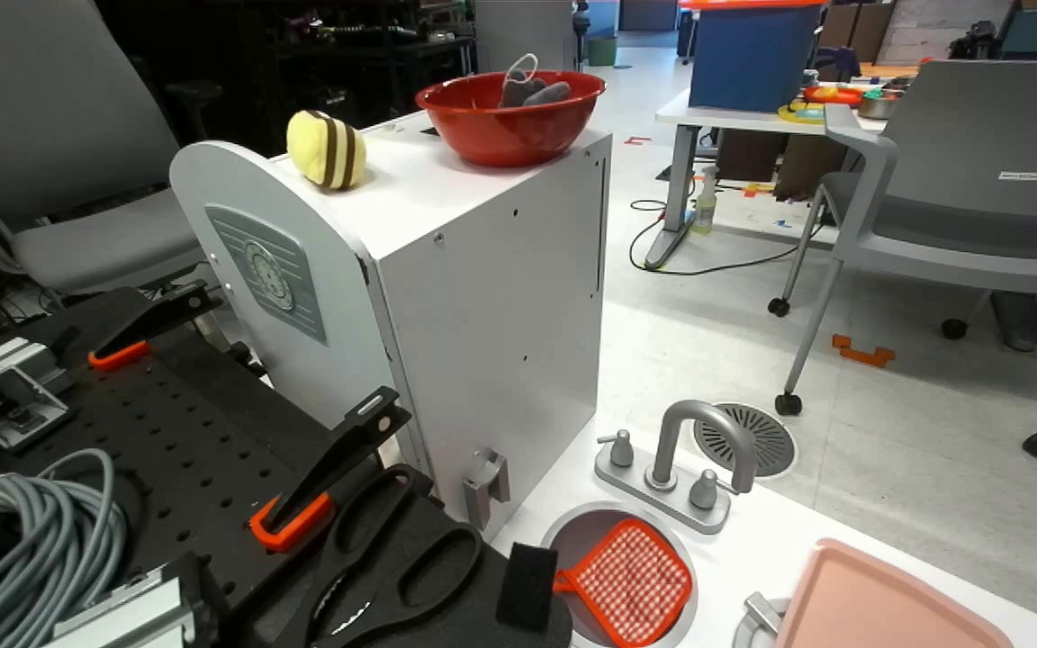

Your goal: Pick up the purple toy and put it on top of the cupboard

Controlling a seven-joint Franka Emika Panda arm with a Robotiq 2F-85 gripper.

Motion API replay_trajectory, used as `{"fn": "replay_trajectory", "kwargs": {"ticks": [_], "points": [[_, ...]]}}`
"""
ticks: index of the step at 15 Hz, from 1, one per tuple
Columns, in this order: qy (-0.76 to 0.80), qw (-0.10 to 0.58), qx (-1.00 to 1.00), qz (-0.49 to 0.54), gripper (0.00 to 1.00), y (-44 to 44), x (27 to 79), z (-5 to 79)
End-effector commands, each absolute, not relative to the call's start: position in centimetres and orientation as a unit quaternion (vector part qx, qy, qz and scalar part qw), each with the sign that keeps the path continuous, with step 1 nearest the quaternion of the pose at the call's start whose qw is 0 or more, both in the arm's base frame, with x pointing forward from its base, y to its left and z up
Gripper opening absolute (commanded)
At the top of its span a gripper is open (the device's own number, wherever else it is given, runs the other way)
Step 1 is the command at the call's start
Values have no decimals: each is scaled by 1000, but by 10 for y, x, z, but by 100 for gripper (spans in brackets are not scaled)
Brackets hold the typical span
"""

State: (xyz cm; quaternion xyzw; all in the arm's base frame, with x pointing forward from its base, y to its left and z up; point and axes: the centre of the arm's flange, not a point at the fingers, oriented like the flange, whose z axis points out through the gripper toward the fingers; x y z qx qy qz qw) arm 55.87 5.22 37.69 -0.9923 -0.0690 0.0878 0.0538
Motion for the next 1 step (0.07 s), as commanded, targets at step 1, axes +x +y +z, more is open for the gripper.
{"fn": "replay_trajectory", "kwargs": {"ticks": [1], "points": [[-69, 54, -992, 88, 100, 52, 559, 377]]}}
